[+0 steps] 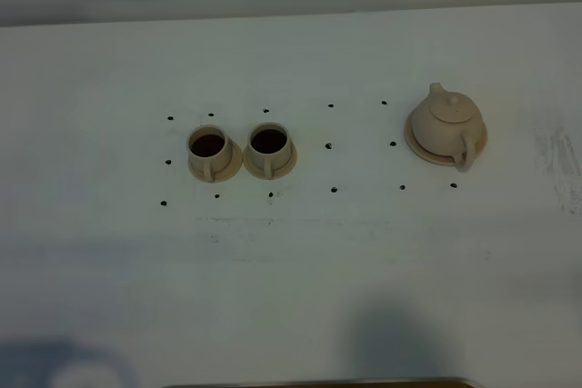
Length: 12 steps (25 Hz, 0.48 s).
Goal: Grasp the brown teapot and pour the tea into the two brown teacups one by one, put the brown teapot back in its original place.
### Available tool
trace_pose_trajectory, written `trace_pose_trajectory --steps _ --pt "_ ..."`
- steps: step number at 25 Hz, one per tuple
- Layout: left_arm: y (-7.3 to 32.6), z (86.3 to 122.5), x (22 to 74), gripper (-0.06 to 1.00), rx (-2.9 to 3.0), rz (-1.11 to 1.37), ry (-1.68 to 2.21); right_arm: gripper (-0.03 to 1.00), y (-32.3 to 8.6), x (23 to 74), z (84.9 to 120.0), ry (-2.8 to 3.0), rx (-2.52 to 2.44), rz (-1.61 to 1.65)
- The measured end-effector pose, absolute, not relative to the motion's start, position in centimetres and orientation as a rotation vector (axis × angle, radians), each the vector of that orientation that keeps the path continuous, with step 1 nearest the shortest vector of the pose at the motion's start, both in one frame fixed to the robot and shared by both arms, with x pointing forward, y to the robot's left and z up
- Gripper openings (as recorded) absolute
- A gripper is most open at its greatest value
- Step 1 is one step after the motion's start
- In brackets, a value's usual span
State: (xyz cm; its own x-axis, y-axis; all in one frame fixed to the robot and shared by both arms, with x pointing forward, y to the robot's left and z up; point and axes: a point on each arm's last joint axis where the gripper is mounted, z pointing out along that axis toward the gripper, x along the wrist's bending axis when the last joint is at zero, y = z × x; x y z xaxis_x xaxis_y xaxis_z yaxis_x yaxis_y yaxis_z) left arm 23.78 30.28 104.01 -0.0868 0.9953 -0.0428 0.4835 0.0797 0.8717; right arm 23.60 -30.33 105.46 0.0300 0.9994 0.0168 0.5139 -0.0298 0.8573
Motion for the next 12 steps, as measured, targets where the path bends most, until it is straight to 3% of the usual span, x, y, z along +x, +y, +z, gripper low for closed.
trace_pose_trajectory --steps 12 --pt "30.28 104.01 23.78 0.5 1.485 0.931 1.662 0.46 -30.35 23.15 105.43 1.544 1.608 0.923"
